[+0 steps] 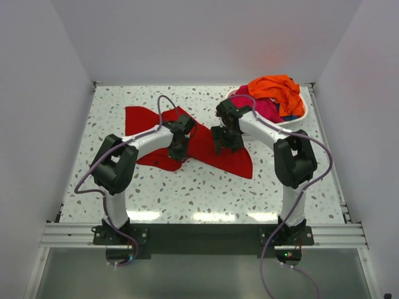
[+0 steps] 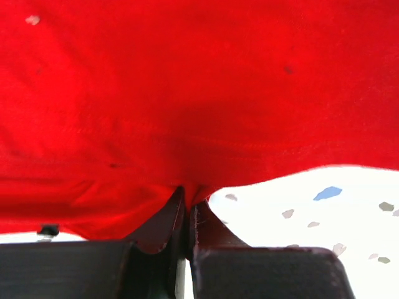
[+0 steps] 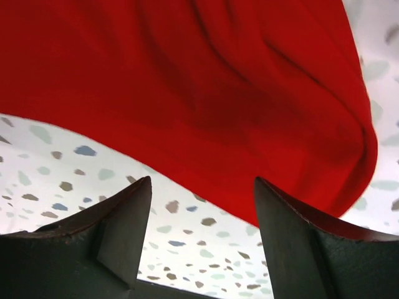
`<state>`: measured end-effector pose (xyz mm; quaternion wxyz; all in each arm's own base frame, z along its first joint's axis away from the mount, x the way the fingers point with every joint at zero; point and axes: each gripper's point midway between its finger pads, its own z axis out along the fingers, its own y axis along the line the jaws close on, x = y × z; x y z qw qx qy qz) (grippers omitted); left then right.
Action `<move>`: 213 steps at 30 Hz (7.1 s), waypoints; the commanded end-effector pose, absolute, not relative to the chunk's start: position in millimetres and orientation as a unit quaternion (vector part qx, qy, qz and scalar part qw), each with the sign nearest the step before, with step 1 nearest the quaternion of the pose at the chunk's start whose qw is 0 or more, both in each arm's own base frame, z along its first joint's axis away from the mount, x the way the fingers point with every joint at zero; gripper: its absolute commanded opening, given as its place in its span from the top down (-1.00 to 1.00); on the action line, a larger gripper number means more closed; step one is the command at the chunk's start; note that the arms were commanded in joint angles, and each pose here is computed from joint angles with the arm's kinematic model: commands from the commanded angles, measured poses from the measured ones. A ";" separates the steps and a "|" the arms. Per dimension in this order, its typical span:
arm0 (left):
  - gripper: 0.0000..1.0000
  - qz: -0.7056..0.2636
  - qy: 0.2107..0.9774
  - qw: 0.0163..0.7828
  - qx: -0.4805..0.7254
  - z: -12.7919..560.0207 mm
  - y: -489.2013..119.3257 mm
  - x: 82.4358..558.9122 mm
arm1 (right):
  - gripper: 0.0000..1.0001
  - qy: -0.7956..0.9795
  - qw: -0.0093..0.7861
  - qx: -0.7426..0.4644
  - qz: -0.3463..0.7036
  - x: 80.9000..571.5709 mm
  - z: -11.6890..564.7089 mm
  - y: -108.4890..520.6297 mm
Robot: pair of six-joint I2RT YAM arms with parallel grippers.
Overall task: Fold and stack the t-shirts
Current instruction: Flatten the tshirt out
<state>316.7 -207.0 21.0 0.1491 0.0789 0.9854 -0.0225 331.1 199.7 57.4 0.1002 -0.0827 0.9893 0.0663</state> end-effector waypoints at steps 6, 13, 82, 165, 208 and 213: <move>1.00 -0.019 0.984 0.176 0.038 54.1 -178.0 305.2 | -0.37 0.977 0.136 -0.134 0.095 357.2 56.5 242.5; 1.00 -0.047 0.982 0.180 0.016 60.1 -179.5 306.3 | -0.37 0.961 0.154 -0.183 0.136 341.4 63.1 279.6; 1.00 0.090 0.962 0.218 -0.136 139.7 45.2 416.6 | 1.00 0.983 0.162 -0.056 -0.063 299.7 131.8 117.4; 0.96 0.028 0.970 0.227 -0.082 45.3 -46.9 407.8 | 0.78 0.991 0.101 -0.022 0.086 336.9 12.6 147.2; -0.45 -0.056 0.969 0.218 -0.104 83.0 -46.9 389.4 | 0.81 0.995 0.065 -0.007 0.074 321.8 97.3 132.1; -0.40 -0.033 0.962 0.243 -0.120 77.1 -37.6 398.3 | 0.81 0.994 0.068 -0.008 0.084 317.2 99.3 134.1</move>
